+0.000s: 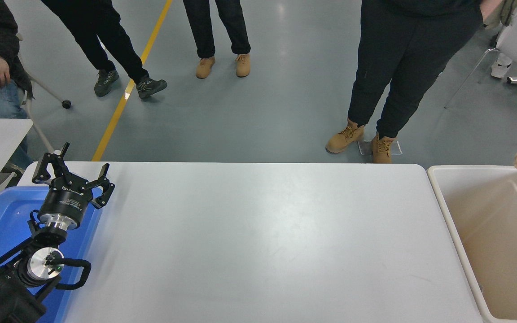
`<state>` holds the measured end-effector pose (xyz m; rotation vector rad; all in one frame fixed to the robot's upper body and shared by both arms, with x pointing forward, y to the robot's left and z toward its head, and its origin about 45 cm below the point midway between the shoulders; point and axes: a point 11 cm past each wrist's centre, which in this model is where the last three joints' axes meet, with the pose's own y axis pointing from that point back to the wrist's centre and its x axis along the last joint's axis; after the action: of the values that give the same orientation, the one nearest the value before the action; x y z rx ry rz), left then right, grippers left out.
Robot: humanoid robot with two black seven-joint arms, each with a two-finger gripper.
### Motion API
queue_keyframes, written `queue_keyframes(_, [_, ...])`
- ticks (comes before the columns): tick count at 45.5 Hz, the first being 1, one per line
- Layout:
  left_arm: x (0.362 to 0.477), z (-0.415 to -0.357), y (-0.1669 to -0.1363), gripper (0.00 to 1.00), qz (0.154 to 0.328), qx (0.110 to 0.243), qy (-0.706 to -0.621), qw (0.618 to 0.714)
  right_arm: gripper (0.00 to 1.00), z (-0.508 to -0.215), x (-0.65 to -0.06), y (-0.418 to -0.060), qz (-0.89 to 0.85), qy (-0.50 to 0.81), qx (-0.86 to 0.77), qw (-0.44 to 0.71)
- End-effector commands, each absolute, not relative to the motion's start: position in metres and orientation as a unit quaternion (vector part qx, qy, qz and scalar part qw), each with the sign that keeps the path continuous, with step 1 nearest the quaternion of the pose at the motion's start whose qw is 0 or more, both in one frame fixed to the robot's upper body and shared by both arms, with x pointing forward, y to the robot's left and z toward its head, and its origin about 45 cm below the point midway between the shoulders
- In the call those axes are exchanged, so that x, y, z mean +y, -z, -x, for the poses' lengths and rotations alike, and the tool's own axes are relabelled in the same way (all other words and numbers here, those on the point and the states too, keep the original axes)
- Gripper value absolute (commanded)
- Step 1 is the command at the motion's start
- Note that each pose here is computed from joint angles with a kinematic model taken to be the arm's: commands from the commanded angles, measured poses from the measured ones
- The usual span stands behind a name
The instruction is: Clean the table surface
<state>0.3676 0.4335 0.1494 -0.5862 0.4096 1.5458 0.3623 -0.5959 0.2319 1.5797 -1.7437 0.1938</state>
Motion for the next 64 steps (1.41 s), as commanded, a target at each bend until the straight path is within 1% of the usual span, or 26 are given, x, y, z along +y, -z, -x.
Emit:
queue_keyframes(1, [0.433, -0.3678, -0.1496, 0.99, 0.259, 0.181, -0.6827, 0.6589, 0.0, -0.353, -0.615, -0.226, -0.57, -0.057, -0.718, 0.395])
queue_keyframes(4, [0.433, -0.3678, -0.1496, 0.99, 0.259, 0.181, -0.6827, 0.6589, 0.0, -0.351, -0.617, -0.223, -0.558, -0.049, -0.725, 0.401])
queue_keyframes(5, [0.434, -0.3673, -0.149, 0.99, 0.259, 0.181, -0.683, 0.6586, 0.0, -0.35, -0.618, -0.221, -0.554, -0.047, -0.727, 0.404])
queue_keyframes(6, [0.433, -0.3678, -0.1496, 0.99, 0.259, 0.181, -0.6827, 0.6589, 0.0, -0.35, -0.617, -0.22, -0.551, -0.044, -0.728, 0.405])
queue_keyframes(9, [0.433, -0.3678, -0.1496, 0.99, 0.259, 0.181, -0.6827, 0.6589, 0.0, -0.349, -0.617, -0.216, -0.543, -0.037, -0.732, 0.41])
queue_keyframes(10, [0.434, -0.3673, -0.149, 0.99, 0.259, 0.181, -0.683, 0.6586, 0.0, -0.349, -0.618, -0.216, -0.539, -0.036, -0.734, 0.413])
queue_keyframes(11, [0.433, -0.3678, -0.1496, 0.99, 0.259, 0.181, -0.6827, 0.6589, 0.0, -0.348, -0.619, -0.215, -0.534, -0.033, -0.736, 0.415])
queue_keyframes(13, [0.434, -0.3673, -0.149, 0.99, 0.259, 0.181, -0.683, 0.6586, 0.0, -0.348, -0.619, -0.213, -0.526, -0.026, -0.74, 0.418])
queue_keyframes(14, [0.433, -0.3678, -0.1496, 0.99, 0.259, 0.181, -0.6827, 0.6589, 0.0, -0.348, -0.62, -0.211, -0.52, -0.022, -0.743, 0.42])
queue_keyframes(15, [0.434, -0.3678, -0.1496, 0.99, 0.26, 0.181, -0.6828, 0.6585, 0.0, -0.348, -0.619, -0.208, -0.515, -0.013, -0.744, 0.424])
queue_keyframes(16, [0.434, -0.3673, -0.149, 0.99, 0.259, 0.181, -0.683, 0.6586, 0.0, -0.348, -0.618, -0.206, -0.512, -0.009, -0.746, 0.426])
queue_keyframes(17, [0.433, -0.3678, -0.1496, 0.99, 0.259, 0.181, -0.6827, 0.6589, 0.0, -0.349, -0.617, -0.204, -0.511, -0.004, -0.746, 0.427])
queue_keyframes(27, [0.433, -0.3678, -0.1496, 0.99, 0.259, 0.181, -0.6827, 0.6589, 0.0, -0.349, -0.606, -0.186, -0.501, 0.014, -0.746, 0.438])
queue_keyframes(31, [0.433, -0.3678, -0.1496, 0.99, 0.259, 0.181, -0.6827, 0.6589, 0.0, -0.345, -0.605, -0.177, -0.495, 0.026, -0.744, 0.448])
queue_keyframes(32, [0.434, -0.3673, -0.149, 0.99, 0.259, 0.181, -0.683, 0.6586, 0.0, -0.345, -0.604, -0.175, -0.493, 0.028, -0.745, 0.449])
queue_keyframes(33, [0.433, -0.3678, -0.1496, 0.99, 0.259, 0.181, -0.6827, 0.6589, 0.0, -0.344, -0.604, -0.174, -0.491, 0.03, -0.745, 0.451])
queue_keyframes(35, [0.434, -0.3678, -0.1496, 0.99, 0.26, 0.181, -0.6828, 0.6585, 0.0, -0.342, -0.606, -0.172, -0.485, 0.033, -0.745, 0.458])
queue_keyframes(36, [0.434, -0.3673, -0.149, 0.99, 0.259, 0.181, -0.683, 0.6586, 0.0, -0.341, -0.606, -0.17, -0.482, 0.035, -0.744, 0.461])
queue_keyframes(37, [0.434, -0.3678, -0.1496, 0.99, 0.26, 0.181, -0.6828, 0.6585, 0.0, -0.339, -0.607, -0.169, -0.479, 0.038, -0.744, 0.465])
queue_keyframes(46, [0.434, -0.3678, -0.1496, 0.99, 0.26, 0.181, -0.6828, 0.6585, 0.0, -0.331, -0.606, -0.156, -0.47, 0.056, -0.737, 0.483])
queue_keyframes(56, [0.433, -0.3678, -0.1496, 0.99, 0.259, 0.181, -0.6827, 0.6589, 0.0, -0.337, -0.584, -0.133, -0.484, 0.061, -0.722, 0.491])
queue_keyframes(57, [0.434, -0.3673, -0.149, 0.99, 0.259, 0.181, -0.683, 0.6586, 0.0, -0.337, -0.582, -0.132, -0.484, 0.06, -0.721, 0.492])
queue_keyframes(58, [0.433, -0.3678, -0.1496, 0.99, 0.259, 0.181, -0.6827, 0.6589, 0.0, -0.338, -0.58, -0.13, -0.485, 0.06, -0.72, 0.493])
queue_keyframes(59, [0.434, -0.3673, -0.149, 0.99, 0.259, 0.181, -0.683, 0.6586, 0.0, -0.339, -0.577, -0.127, -0.486, 0.06, -0.719, 0.493])
queue_keyframes(60, [0.433, -0.3678, -0.1496, 0.99, 0.259, 0.181, -0.6827, 0.6589, 0.0, -0.339, -0.576, -0.125, -0.487, 0.06, -0.718, 0.494])
queue_keyframes(64, [0.433, -0.3678, -0.1496, 0.99, 0.259, 0.181, -0.6827, 0.6589, 0.0, -0.343, -0.567, -0.119, -0.491, 0.056, -0.713, 0.498])
